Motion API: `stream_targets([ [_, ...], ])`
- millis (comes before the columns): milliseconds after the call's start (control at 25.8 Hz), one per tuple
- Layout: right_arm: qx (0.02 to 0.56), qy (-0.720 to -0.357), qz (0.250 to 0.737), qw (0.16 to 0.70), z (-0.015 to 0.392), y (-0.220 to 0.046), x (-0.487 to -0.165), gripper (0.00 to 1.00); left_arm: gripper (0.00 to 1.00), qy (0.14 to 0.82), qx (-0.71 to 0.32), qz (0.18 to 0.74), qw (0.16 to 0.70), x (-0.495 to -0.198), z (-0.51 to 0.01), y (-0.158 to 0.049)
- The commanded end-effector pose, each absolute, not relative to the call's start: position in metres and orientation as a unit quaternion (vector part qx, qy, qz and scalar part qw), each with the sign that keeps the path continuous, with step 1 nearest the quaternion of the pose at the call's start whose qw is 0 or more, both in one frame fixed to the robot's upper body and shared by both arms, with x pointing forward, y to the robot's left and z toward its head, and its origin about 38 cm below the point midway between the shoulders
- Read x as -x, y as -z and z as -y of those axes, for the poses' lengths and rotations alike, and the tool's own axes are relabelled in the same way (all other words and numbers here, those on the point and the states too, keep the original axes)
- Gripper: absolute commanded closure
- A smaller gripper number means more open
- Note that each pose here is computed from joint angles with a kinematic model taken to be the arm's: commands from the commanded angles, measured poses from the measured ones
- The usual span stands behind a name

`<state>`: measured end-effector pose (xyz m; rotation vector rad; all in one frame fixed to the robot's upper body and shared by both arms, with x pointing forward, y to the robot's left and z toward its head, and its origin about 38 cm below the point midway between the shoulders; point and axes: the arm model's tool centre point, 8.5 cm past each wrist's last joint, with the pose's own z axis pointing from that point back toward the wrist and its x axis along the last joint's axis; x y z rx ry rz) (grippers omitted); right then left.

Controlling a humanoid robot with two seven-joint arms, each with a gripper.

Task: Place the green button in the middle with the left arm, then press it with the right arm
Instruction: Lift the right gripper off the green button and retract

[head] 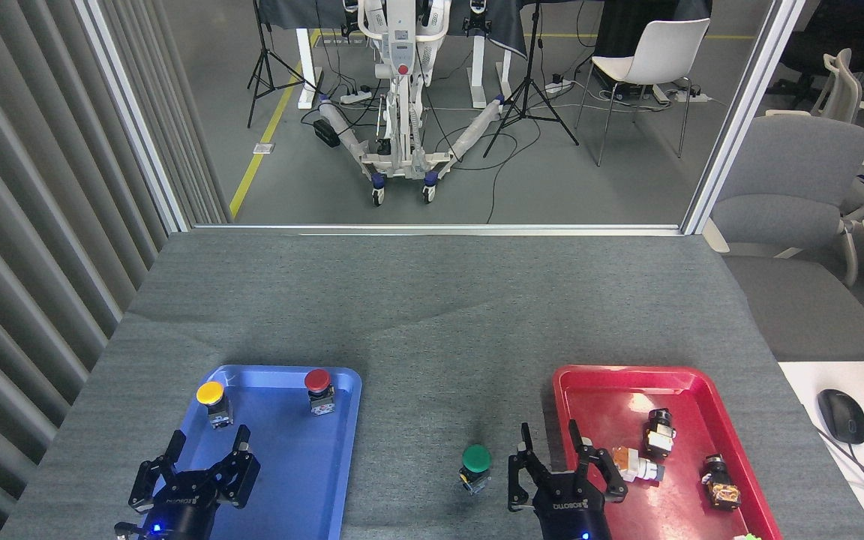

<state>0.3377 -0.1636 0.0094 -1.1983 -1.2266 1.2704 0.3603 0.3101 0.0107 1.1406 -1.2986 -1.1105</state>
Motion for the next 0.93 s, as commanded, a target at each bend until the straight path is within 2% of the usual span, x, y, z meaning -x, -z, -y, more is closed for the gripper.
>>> stream_targets([
  [0, 0.476, -0.509, 0.517, 0.497, 0.199, -0.008, -0.337, 0.00, 0.01, 0.469, -0.473, 0.541, 0.513, -0.361, -0.308, -0.010],
  [155, 0.482, -0.485, 0.517, 0.515, 0.216, -0.007, -0.329, 0.00, 0.01, 0.476, -0.464, 0.548, 0.508, -0.362, -0.305, -0.011],
  [387, 0.498, -0.499, 0.503, 0.501, 0.221, -0.004, -0.324, 0.00, 0.01, 0.483, -0.461, 0.552, 0.499, -0.363, -0.308, -0.014],
  [891, 0.504, -0.494, 0.506, 0.497, 0.223, -0.010, -0.320, 0.00, 0.01, 0.490, -0.466, 0.545, 0.496, -0.362, -0.315, -0.013],
])
